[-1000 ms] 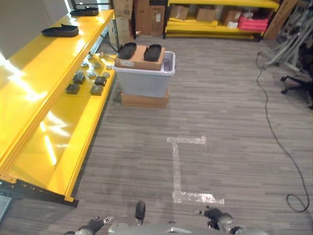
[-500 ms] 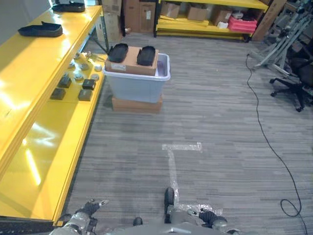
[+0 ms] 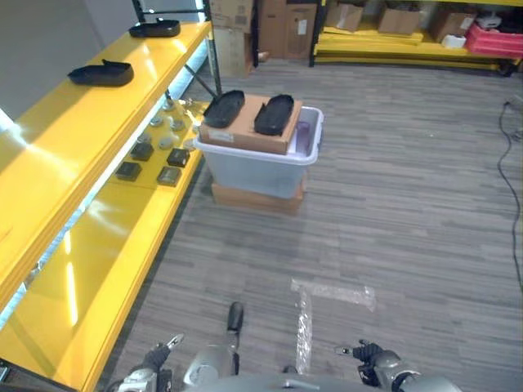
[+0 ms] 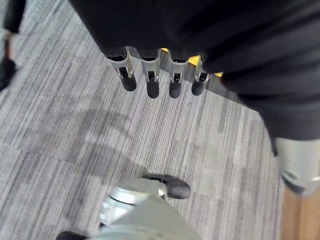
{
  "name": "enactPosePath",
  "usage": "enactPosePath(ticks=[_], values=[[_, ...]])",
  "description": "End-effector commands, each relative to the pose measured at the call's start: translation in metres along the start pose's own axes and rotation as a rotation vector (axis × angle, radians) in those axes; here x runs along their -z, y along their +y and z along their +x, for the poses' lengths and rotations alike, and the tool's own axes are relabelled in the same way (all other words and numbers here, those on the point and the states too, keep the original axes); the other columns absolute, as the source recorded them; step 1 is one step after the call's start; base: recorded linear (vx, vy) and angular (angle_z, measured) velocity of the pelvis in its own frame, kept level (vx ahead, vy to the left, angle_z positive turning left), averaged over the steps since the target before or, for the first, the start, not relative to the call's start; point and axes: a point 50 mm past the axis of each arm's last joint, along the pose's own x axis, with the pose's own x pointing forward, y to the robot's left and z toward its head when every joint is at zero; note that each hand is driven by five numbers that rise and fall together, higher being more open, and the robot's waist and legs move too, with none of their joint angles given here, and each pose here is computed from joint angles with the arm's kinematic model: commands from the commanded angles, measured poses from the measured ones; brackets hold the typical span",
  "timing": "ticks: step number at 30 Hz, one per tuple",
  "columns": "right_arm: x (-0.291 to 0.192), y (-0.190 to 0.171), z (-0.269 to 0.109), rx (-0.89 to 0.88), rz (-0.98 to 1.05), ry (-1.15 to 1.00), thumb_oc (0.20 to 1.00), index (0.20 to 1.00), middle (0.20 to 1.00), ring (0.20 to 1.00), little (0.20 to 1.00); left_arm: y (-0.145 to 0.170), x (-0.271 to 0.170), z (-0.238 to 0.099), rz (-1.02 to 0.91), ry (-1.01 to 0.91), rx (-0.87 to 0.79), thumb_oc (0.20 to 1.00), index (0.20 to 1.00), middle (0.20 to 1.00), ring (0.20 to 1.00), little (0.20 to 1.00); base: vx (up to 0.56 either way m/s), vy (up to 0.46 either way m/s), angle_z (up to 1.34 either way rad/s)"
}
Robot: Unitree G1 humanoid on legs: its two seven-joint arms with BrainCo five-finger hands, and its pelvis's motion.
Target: Move parts from the plastic box to the shelf.
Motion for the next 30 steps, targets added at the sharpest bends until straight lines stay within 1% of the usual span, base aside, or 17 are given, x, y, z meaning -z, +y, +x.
enactPosePath(ticks=[1,2,3,5,7,8,12,16,23,24,25,26,30], values=[[-0.019,0.003,0.001,0.003,0.069,-0.067,1.0,1.0,1.0,1.0,1.0,0.017,0.006,0.0,0.204,0.064,-0.035,1.0,1.0,1.0,1.0,1.0,0.29,0.195,-1.19],[-0.019,0.003,0.001,0.003,0.069,-0.067,1.0,1.0,1.0,1.0,1.0,0.017,0.006,0.0,0.204,0.064,-0.036,1.0,1.0,1.0,1.0,1.0,0.38,0.323,-0.9],[-0.023,0.009,0.001,-0.015,0.116,-0.089,1.0,1.0,1.0,1.0,1.0,0.027,0.017,-0.002,0.246,0.107,-0.052,1.0,1.0,1.0,1.0,1.0,0.18,0.178,-0.23],[-0.02,0.011,0.0,-0.023,0.135,-0.08,1.0,1.0,1.0,1.0,1.0,0.029,0.017,-0.003,0.241,0.114,-0.062,1.0,1.0,1.0,1.0,1.0,0.24,0.274,-0.28],[-0.015,0.017,0.0,-0.046,0.078,-0.059,1.0,1.0,1.0,1.0,1.0,0.033,0.003,-0.001,0.265,0.08,-0.076,1.0,1.0,1.0,1.0,1.0,0.25,0.262,-0.21],[-0.015,0.017,0.0,-0.046,0.078,-0.059,1.0,1.0,1.0,1.0,1.0,0.033,0.003,-0.001,0.264,0.08,-0.076,1.0,1.0,1.0,1.0,1.0,0.18,0.088,0.21],[0.0,0.03,-0.002,-0.083,0.136,-0.014,1.0,1.0,1.0,1.0,1.0,0.032,-0.035,0.003,0.312,-0.047,-0.088,1.0,1.0,1.0,1.0,1.0,0.35,0.003,0.31],[0.005,0.031,-0.002,-0.076,0.128,0.0,1.0,1.0,1.0,1.0,1.0,0.024,-0.051,0.003,0.322,-0.107,-0.081,1.0,1.0,1.0,1.0,1.0,0.31,-0.126,0.24],[0.02,0.034,-0.004,-0.079,0.122,0.048,1.0,1.0,1.0,1.0,1.0,0.007,-0.036,0.004,0.346,-0.075,-0.039,1.0,1.0,1.0,1.0,1.0,0.28,-0.193,0.41],[0.021,0.027,-0.004,-0.056,0.113,0.05,1.0,1.0,1.0,1.0,1.0,-0.004,-0.034,0.003,0.335,-0.079,-0.009,1.0,1.0,1.0,1.0,1.0,0.12,-0.12,0.52],[0.021,0.027,-0.004,-0.056,0.113,0.05,1.0,1.0,1.0,1.0,1.0,-0.004,-0.034,0.003,0.335,-0.079,-0.009,1.0,1.0,1.0,1.0,1.0,0.15,-0.22,0.51],[0.013,0.017,-0.002,-0.027,0.101,0.028,1.0,1.0,1.0,1.0,1.0,-0.017,-0.035,0.003,0.364,-0.094,0.029,1.0,1.0,1.0,1.0,1.0,0.08,-0.138,0.21],[0.005,0.006,-0.001,0.01,0.092,0.0,1.0,1.0,1.0,1.0,1.0,-0.017,-0.023,0.002,0.394,-0.06,0.034,1.0,1.0,1.0,1.0,1.0,0.18,-0.089,0.18]])
